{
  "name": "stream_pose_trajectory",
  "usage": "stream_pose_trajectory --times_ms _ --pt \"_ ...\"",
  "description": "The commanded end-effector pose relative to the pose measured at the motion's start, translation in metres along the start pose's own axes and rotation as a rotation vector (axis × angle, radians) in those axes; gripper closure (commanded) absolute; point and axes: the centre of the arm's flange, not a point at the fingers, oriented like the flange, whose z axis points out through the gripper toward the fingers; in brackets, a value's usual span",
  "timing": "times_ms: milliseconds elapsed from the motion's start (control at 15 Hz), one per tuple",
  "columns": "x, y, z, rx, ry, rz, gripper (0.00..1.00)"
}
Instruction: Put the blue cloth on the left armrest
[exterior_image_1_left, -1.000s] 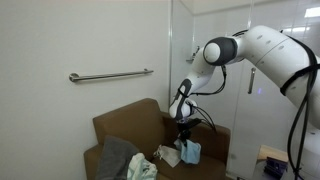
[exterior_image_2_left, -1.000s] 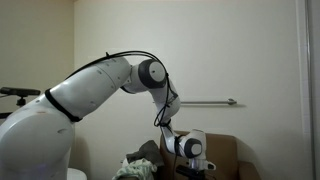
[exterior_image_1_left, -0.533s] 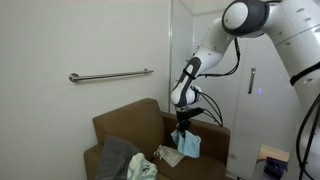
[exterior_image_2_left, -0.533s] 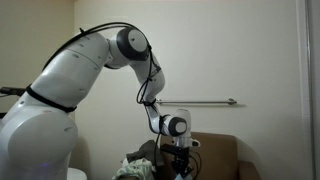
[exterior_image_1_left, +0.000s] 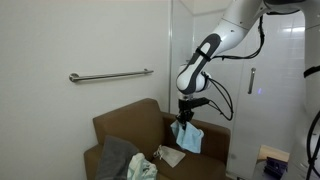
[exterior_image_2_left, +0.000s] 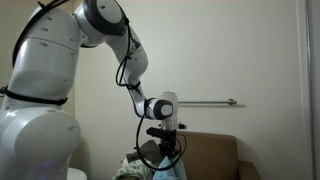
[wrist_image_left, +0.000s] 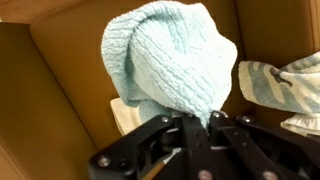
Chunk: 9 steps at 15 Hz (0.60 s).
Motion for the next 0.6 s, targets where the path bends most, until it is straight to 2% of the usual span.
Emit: stream_pose_trajectory --times_ms 0,67,200,400,467,533 --pt "-0.001 0.000 0.001 0.000 -0.002 0.000 0.99" --pt "0.004 -0.008 0.025 0.021 -0.045 -0.019 0.99" --pt "-0.010 -0.039 0.038 -0.002 -0.048 -0.083 0.99" --pt "-0.045 -0.086 0.031 -0.056 0.012 -0.212 0.99" --pt "-0.082 -0.080 0.021 -0.084 0.047 -0.248 0.99" --pt "-0.097 -0.090 0.012 -0.110 0.087 -0.280 0.99"
